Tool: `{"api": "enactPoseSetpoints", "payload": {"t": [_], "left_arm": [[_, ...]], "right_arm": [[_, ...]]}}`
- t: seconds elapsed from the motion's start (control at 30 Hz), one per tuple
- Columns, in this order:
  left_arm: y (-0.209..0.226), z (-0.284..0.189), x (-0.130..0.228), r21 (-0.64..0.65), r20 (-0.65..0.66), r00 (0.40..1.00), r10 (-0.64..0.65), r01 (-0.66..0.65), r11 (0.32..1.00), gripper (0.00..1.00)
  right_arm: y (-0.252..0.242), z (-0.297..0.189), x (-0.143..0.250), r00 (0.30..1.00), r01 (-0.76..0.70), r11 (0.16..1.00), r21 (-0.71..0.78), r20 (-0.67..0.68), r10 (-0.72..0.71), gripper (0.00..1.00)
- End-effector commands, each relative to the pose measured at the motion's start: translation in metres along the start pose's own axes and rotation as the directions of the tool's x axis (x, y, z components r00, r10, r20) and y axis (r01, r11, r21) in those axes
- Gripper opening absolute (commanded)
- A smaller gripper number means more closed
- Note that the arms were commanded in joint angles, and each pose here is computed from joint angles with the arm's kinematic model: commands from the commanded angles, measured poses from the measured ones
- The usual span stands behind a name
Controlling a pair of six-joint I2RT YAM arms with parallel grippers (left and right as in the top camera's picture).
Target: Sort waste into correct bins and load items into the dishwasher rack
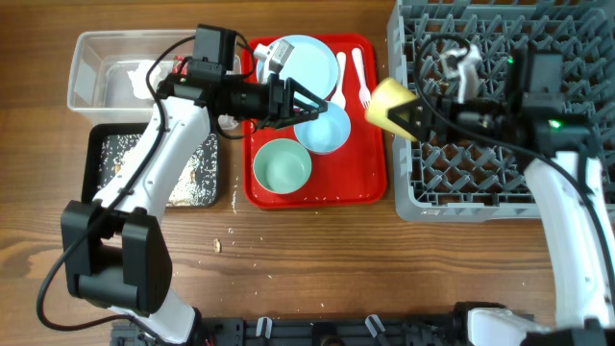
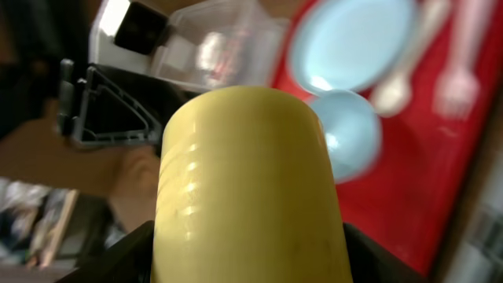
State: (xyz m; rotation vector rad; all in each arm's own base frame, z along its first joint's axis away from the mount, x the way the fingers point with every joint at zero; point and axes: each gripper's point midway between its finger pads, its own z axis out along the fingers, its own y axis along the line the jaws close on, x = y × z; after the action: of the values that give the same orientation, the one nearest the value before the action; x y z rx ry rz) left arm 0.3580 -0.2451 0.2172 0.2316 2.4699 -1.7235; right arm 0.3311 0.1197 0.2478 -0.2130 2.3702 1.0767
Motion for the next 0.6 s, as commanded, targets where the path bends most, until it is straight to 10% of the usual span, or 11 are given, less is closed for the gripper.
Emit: {"api": "enactPoseSetpoints", "payload": {"t": [0.0, 0.27, 0.57], "left_arm": [[0.065, -0.018, -0.021, -0.401, 0.157, 0.988, 0.010, 0.054, 0.915, 0.44], [0.122, -0.059, -0.020, -0.701, 0.244, 0.970, 0.013, 0.167, 0.693, 0.46], [0.129, -0.061, -0.018, -0.721, 0.244, 0.970, 0.011, 0.173, 0.670, 0.47]], "right_arm": [[-0.038, -0.023, 0.011, 0.996, -0.094, 0.943, 0.318, 0.018, 0.093, 0.54], [-0.084, -0.052, 0.063, 0.930, -0.293, 0.726, 0.622, 0.008, 0.367, 0.54], [-0.120, -0.040, 0.091, 0.860, -0.296, 0.621, 0.726, -0.079, 0.504, 0.54]]}}
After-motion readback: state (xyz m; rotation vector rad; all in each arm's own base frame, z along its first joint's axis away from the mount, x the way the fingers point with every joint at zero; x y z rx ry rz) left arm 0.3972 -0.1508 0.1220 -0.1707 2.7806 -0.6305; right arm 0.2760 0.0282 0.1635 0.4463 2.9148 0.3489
